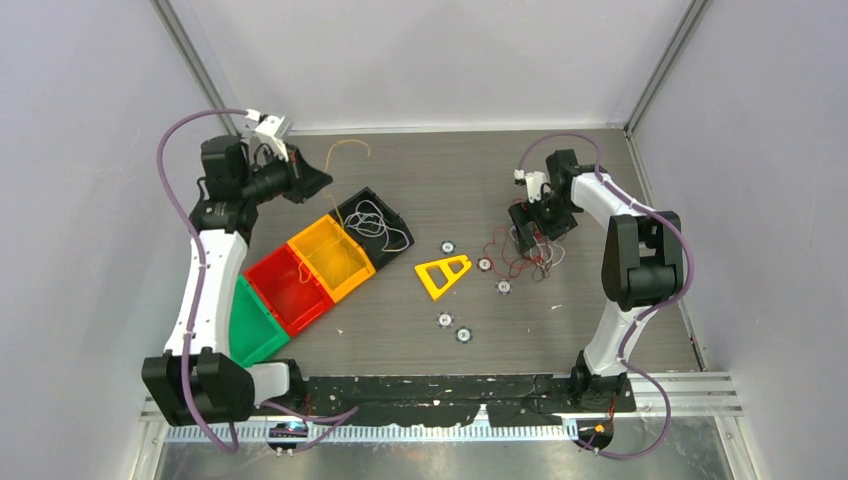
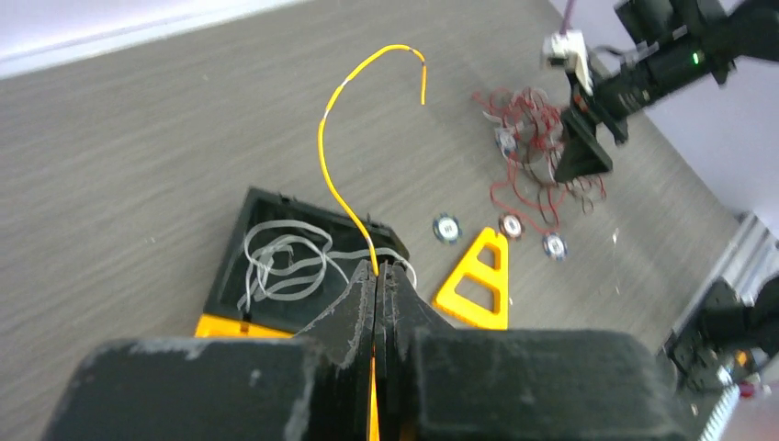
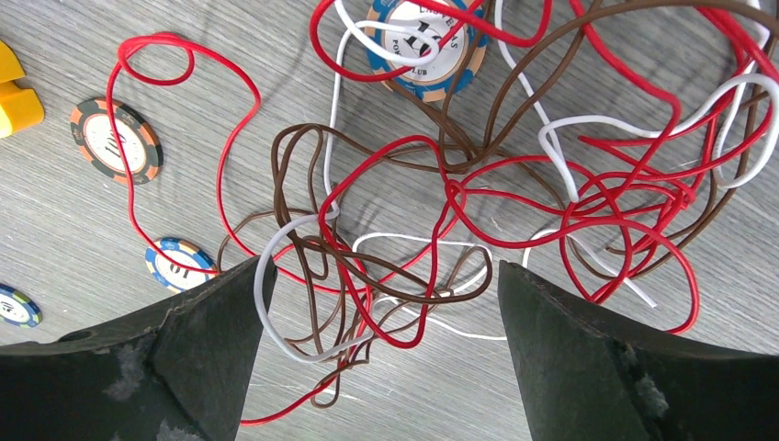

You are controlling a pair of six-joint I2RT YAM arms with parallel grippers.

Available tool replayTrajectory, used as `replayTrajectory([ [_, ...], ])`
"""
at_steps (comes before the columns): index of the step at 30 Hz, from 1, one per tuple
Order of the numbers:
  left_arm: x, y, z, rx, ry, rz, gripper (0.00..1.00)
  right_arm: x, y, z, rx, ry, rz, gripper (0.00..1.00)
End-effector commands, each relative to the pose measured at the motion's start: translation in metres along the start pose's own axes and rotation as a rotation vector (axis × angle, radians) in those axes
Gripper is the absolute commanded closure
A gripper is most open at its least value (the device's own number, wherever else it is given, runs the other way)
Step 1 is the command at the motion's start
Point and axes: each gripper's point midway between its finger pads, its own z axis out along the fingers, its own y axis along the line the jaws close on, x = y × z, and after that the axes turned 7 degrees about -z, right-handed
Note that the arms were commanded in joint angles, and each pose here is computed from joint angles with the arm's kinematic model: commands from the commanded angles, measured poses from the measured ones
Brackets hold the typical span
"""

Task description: Untangle the cables

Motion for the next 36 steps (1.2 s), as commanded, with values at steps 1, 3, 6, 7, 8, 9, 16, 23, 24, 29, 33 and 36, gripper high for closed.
replayTrajectory([
  [1, -0.061, 0.013, 0.022, -0.053, -0.222, 0.016, 1.00, -0.014, 0.001, -0.016, 0.002, -0.062, -0.016, 0.03],
  [3, -0.064, 0.024, 0.032, -0.067, -0.240, -0.024, 1.00, -0.013, 0.001, -0.016, 0.001, -0.061, -0.016, 0.03],
  [6, -0.065, 0.033, 0.043, -0.070, -0.280, -0.072, 1.00, -0.012, 0.001, -0.014, 0.002, -0.053, -0.019, 0.03],
  [7, -0.065, 0.036, 0.045, -0.080, -0.310, -0.068, 1.00, -0.012, 0.000, -0.013, 0.001, -0.051, -0.019, 0.03],
  [8, -0.068, 0.039, 0.045, -0.098, -0.343, -0.052, 1.00, -0.012, 0.001, -0.013, -0.001, -0.051, -0.018, 0.03],
  [9, -0.067, 0.045, 0.046, -0.122, -0.363, -0.044, 1.00, -0.012, 0.001, -0.012, -0.004, -0.051, -0.017, 0.03],
  [16, -0.082, 0.085, 0.041, -0.342, -0.506, 0.003, 1.00, -0.024, 0.012, -0.021, -0.062, -0.105, -0.018, 0.03],
  [23, -0.069, 0.090, 0.038, -0.392, -0.471, -0.049, 1.00, -0.083, 0.097, -0.102, -0.327, -0.416, -0.086, 0.00],
  [24, -0.061, 0.091, 0.037, -0.400, -0.450, -0.063, 1.00, -0.091, 0.109, -0.118, -0.339, -0.458, -0.092, 0.00],
  [29, -0.034, 0.085, 0.027, -0.418, -0.408, -0.154, 1.00, -0.142, 0.207, -0.150, -0.449, -0.667, -0.143, 0.02],
  [33, -0.028, 0.082, 0.019, -0.442, -0.398, -0.227, 1.00, -0.175, 0.284, -0.158, -0.520, -0.801, -0.207, 0.02],
  [36, -0.021, 0.077, 0.020, -0.427, -0.371, -0.318, 1.00, -0.203, 0.335, -0.163, -0.589, -0.911, -0.207, 0.04],
])
